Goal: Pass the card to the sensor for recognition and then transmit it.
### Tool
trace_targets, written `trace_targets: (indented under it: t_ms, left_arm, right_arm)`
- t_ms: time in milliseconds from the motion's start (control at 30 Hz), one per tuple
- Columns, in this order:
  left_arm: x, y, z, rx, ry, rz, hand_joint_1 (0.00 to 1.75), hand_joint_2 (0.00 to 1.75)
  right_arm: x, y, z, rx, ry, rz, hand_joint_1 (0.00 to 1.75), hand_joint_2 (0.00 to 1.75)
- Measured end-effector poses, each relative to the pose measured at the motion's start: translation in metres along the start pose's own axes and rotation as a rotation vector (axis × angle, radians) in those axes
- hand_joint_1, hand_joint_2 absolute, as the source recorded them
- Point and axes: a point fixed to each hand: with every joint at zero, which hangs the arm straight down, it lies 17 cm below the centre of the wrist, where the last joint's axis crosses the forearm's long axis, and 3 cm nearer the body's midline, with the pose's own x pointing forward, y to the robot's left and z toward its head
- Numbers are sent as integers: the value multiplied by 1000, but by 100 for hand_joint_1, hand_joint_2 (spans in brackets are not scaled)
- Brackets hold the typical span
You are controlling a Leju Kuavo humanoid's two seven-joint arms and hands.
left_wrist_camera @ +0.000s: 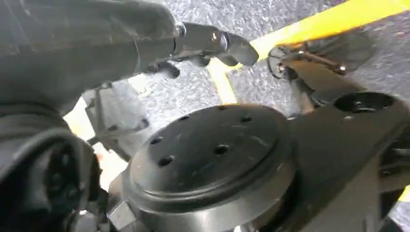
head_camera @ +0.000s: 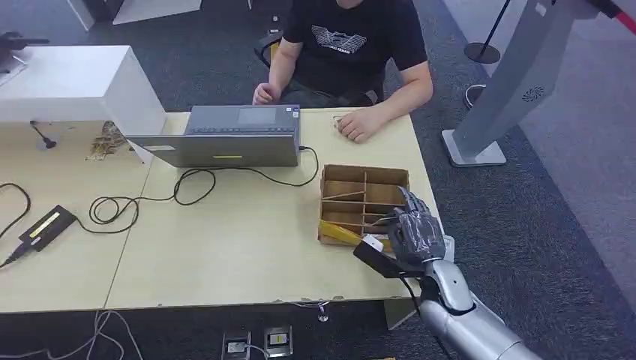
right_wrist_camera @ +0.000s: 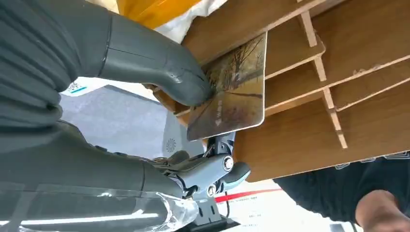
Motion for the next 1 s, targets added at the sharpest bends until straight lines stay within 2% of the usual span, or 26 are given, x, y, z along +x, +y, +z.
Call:
trace_targets:
  t_ms: [167, 300, 433, 533, 767, 1000]
  left_arm:
    - [3, 9, 2, 13, -14, 13, 0, 0]
    - [3, 11, 2, 16, -16, 14, 0, 0]
    - [5, 12, 3, 17, -28, 15, 0, 0]
    - [4, 11, 3, 17, -28, 15, 0, 0]
    - [2, 11, 2, 17, -23, 6, 0, 0]
    - [1, 11, 2, 16, -19, -10, 0, 0]
  right_arm:
    - [0, -3, 0, -19, 0, 20, 175, 175]
    - [8, -19, -3, -85, -18, 78, 175, 175]
    - [29, -72, -9, -287, -60, 294, 175, 175]
    - [41, -109, -10, -398, -76, 360, 175, 175]
    - [57, -181, -10, -560, -84, 287, 175, 175]
    - [63, -189, -17, -560, -112, 252, 175, 175]
